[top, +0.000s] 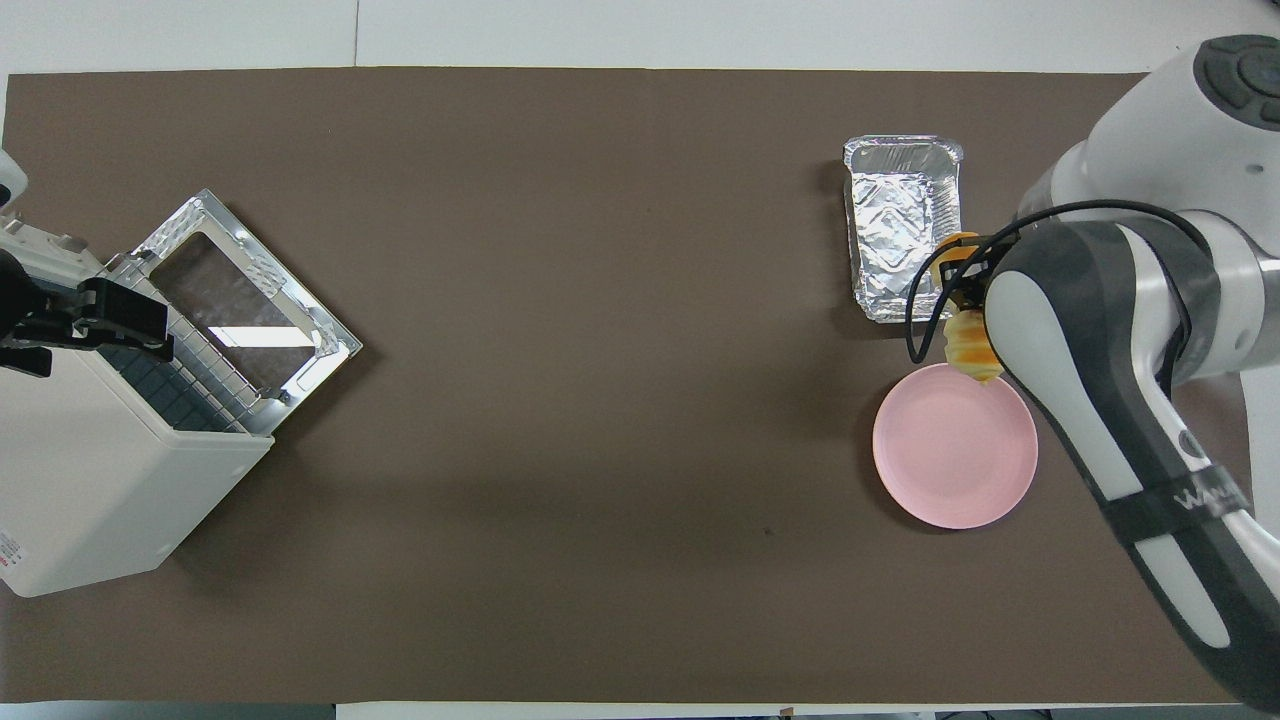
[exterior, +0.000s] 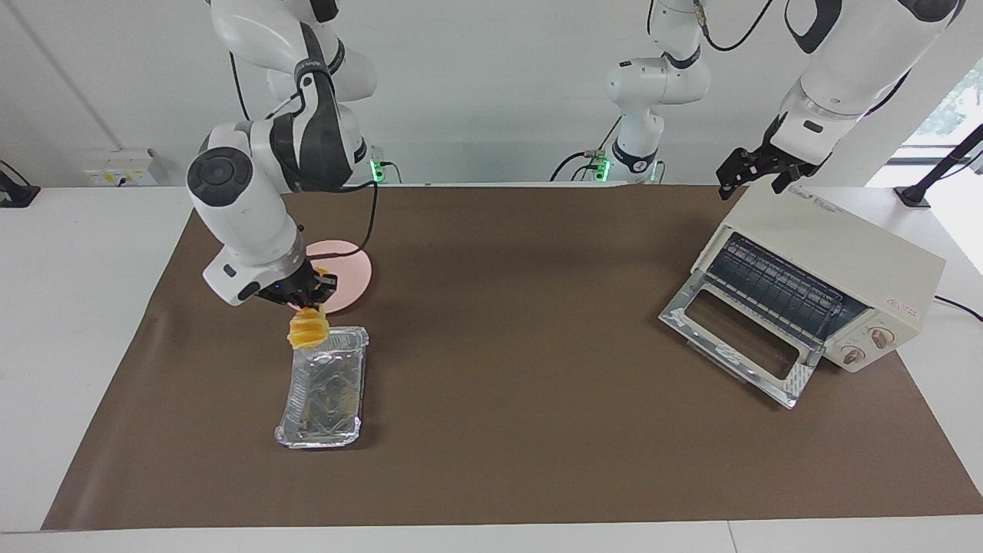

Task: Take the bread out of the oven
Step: 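Lift the bread with the right gripper and move it over the plate, then lower the bread onto the pink plate and open the right gripper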

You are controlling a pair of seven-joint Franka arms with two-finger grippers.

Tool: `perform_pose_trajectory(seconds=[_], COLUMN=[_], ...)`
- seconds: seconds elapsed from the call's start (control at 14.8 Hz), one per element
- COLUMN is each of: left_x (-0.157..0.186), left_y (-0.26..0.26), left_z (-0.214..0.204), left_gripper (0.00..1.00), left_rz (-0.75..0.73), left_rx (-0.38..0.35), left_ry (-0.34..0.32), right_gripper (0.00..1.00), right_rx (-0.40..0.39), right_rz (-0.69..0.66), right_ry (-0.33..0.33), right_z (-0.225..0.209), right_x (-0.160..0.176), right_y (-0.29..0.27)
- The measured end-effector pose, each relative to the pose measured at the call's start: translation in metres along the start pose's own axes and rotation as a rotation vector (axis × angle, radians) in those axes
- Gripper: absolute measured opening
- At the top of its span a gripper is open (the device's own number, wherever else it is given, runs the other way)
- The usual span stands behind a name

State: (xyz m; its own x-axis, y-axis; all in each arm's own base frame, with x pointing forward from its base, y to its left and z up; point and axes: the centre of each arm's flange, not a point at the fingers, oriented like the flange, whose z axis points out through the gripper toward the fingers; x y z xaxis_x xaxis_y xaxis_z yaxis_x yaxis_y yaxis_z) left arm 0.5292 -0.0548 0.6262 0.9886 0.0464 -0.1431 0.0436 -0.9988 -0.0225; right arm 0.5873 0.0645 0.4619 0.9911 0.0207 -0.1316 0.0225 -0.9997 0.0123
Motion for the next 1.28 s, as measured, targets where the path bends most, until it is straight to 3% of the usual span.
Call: perform_pose_trajectory(seconds=[0.34, 0.61, 1.15, 1.28], left_x=[0.0, 0.0, 0.0, 0.0], left_y=[0.0, 0.0, 0.0, 0.0], left_z=[0.0, 0.0, 0.0, 0.0], left_gripper=[1.0, 1.0, 1.0, 1.0], left_rz=[0.0, 0.0, 0.0, 0.0], left_rx=[0.0, 0.0, 0.0, 0.0], left_ry=[0.0, 0.0, 0.0, 0.0], right_gripper=[0.11, 0.11, 0.11, 0.26], right_rx=[0.005, 0.012, 0.015, 0.015], right_rz=[0.0, -0.003, -0.003, -0.003], right_ry=[0.072, 0.166, 0.189, 0.19], right_z=[0.063, 0.133, 0.166, 0.166], right_x=[-0.091, -0.134, -0.14, -0.14], right_y=[0.007, 0.009, 0.01, 0.01])
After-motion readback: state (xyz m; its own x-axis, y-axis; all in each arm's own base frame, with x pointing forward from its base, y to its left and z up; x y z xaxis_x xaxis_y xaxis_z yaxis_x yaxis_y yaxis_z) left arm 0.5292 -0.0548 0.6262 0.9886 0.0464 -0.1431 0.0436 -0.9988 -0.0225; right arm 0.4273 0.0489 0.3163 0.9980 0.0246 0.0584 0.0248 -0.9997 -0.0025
